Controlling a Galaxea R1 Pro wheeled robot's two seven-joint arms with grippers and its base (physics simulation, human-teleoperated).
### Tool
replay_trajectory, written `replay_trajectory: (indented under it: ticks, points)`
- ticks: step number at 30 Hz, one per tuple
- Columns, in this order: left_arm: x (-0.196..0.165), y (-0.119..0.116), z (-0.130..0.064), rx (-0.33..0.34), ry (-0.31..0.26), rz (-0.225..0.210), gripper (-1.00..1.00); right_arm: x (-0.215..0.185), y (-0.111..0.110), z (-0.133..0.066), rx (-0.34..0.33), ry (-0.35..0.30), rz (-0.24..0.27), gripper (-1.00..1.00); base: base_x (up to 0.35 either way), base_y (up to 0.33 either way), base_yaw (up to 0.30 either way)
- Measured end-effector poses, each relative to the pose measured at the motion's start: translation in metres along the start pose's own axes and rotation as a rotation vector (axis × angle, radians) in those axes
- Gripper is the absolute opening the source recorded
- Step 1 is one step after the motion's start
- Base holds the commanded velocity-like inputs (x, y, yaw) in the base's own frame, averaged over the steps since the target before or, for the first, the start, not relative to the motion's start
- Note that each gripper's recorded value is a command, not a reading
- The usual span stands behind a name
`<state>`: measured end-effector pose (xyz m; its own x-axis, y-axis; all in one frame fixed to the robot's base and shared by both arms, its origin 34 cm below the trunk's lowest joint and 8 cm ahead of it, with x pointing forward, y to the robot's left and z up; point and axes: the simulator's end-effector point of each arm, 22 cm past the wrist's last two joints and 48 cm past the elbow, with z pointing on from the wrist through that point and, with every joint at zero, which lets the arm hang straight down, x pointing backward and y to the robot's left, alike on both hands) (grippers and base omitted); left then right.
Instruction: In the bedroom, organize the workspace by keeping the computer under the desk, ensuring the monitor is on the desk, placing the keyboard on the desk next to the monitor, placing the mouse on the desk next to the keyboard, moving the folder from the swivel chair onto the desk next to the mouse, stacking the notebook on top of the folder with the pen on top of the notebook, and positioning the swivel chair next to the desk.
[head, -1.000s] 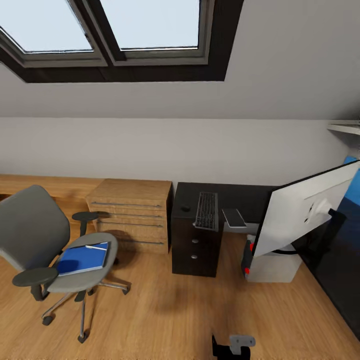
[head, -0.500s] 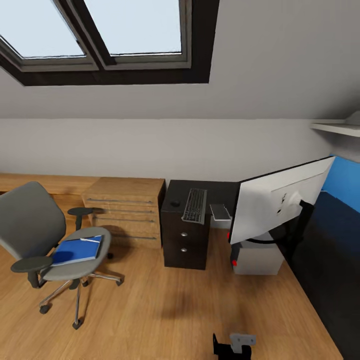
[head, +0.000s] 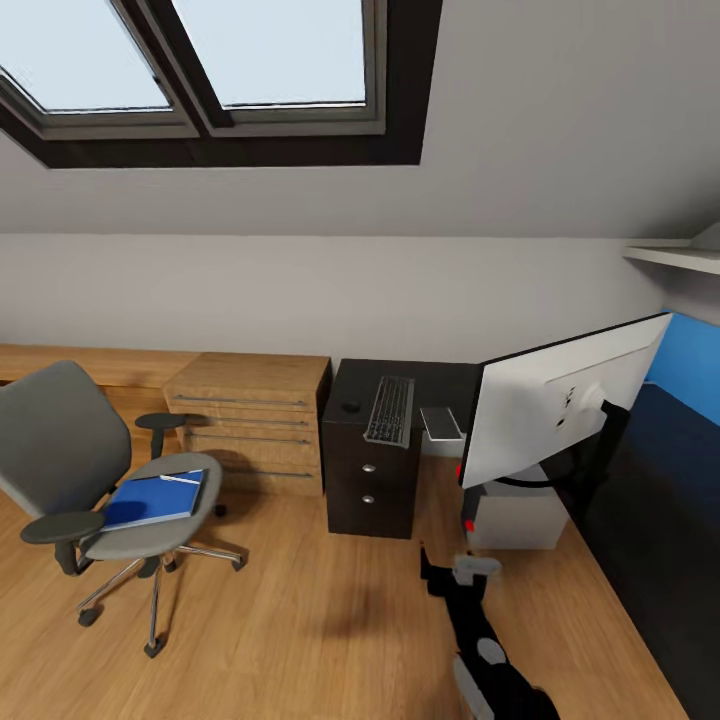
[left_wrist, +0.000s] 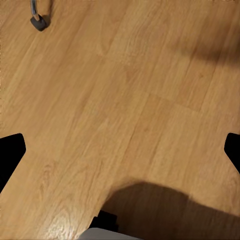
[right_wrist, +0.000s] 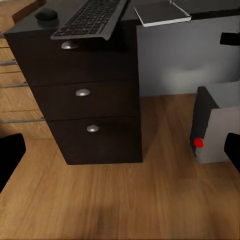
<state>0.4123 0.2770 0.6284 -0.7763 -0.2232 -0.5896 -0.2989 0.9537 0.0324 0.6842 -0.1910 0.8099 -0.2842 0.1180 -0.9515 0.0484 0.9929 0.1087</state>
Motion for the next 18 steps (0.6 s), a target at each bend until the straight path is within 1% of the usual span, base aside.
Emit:
replay_trajectory:
  ticks: [1, 3, 6, 7, 11, 13, 16, 18]
  points:
    - [0.000, 0.000, 0.000, 0.000, 0.000, 0.000, 1.00, -0.008, 0.001, 0.004, -0.002, 0.005, 0.001, 1.00, 0.000, 0.000, 0.000]
    - [-0.001, 0.001, 0.000, -0.001, -0.002, 0.001, 1.00, -0.040, 0.006, 0.012, -0.010, 0.060, -0.001, 1.00, 0.000, 0.000, 0.000]
    - [-0.001, 0.002, 0.000, -0.002, -0.003, 0.001, 1.00, -0.068, 0.007, 0.010, -0.012, 0.098, -0.004, 1.00, 0.000, 0.000, 0.000]
    - [-0.001, 0.002, 0.000, -0.003, -0.003, 0.002, 1.00, -0.086, 0.007, 0.003, -0.008, 0.126, -0.007, 1.00, 0.000, 0.000, 0.000]
    - [-0.001, 0.003, 0.000, -0.003, -0.003, 0.002, 1.00, -0.124, 0.004, -0.018, 0.002, 0.156, -0.009, 1.00, 0.000, 0.000, 0.000]
    - [-0.001, 0.003, 0.000, -0.003, -0.003, 0.002, 1.00, -0.137, -0.003, -0.031, 0.022, 0.172, -0.007, 1.00, 0.000, 0.000, 0.000]
    - [-0.001, 0.003, 0.001, -0.003, -0.003, 0.002, 1.00, -0.141, -0.009, -0.040, 0.040, 0.195, -0.002, 1.00, 0.000, 0.000, 0.000]
    - [-0.001, 0.002, 0.000, -0.003, -0.003, 0.002, 1.00, -0.133, -0.014, -0.047, 0.053, 0.235, 0.000, 1.00, 0.000, 0.000, 0.000]
